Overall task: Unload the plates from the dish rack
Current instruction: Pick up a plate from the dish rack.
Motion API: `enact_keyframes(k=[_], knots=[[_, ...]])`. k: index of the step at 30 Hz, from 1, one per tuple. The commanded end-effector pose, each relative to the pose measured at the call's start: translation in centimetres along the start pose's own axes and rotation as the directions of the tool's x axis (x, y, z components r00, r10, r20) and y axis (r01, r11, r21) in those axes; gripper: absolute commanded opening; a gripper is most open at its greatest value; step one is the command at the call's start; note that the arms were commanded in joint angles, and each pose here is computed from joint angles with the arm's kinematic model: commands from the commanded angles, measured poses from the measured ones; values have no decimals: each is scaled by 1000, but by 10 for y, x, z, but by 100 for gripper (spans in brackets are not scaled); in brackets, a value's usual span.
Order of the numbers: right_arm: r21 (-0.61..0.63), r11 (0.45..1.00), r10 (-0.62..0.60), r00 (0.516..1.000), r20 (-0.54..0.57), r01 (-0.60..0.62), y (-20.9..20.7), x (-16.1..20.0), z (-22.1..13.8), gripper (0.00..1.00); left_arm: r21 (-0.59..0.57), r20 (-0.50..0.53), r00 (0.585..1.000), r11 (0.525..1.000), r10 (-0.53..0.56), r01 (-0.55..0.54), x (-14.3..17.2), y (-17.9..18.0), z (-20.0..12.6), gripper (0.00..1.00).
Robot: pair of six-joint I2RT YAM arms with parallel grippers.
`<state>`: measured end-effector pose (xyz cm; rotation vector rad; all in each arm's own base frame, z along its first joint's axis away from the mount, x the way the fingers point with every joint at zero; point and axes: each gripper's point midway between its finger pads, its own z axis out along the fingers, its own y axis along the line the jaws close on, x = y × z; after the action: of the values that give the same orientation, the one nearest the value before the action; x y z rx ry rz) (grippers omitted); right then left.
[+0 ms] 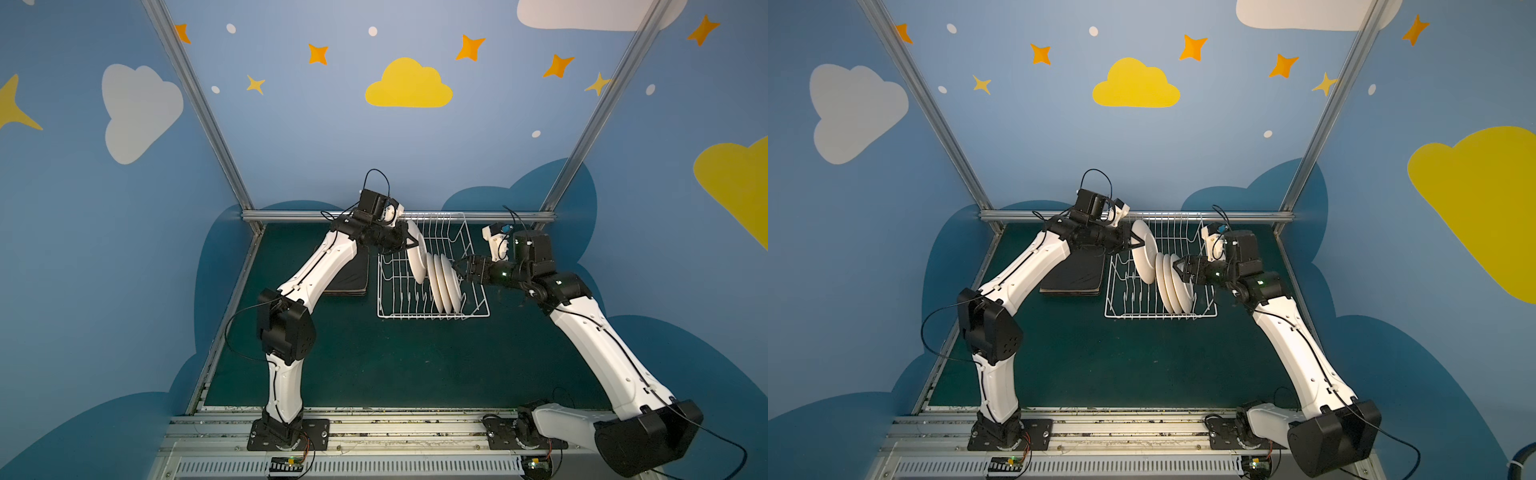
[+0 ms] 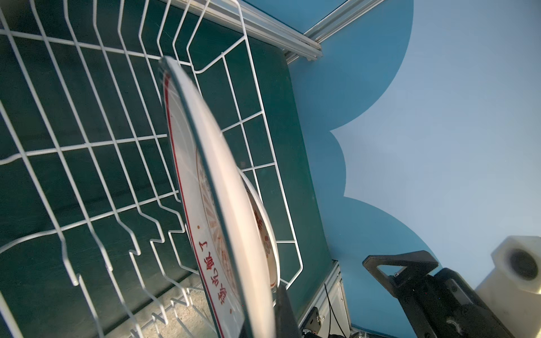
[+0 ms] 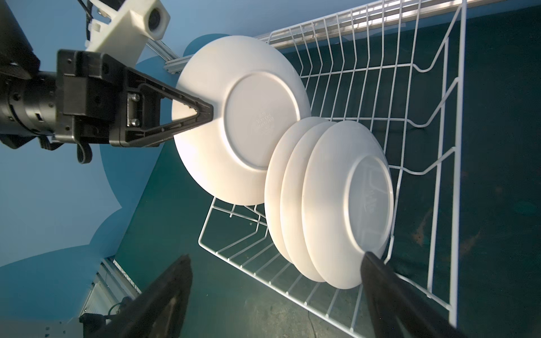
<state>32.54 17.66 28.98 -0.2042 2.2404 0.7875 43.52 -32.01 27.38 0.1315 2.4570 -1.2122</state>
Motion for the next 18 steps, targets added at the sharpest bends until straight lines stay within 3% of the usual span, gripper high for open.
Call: enact_keyframes(k=[1,13,15,18], knots=[[-15,1000,-9,999,52,10,6,-15,-7,90,40,88,991,994,101,-105,-15,-33,-34,3],[-15,1000,10,998,56,-9,6,-15,-8,90,17,198,964,983,175,-182,-36,-47,-71,3],[-14,1000,14,998,58,-13,6,-15,-8,90,17,217,950,972,223,-233,-39,-53,-77,3],[-18,1000,19,997,69,-18,8,-18,-9,90,-28,249,895,927,369,-375,-39,-66,-86,3]])
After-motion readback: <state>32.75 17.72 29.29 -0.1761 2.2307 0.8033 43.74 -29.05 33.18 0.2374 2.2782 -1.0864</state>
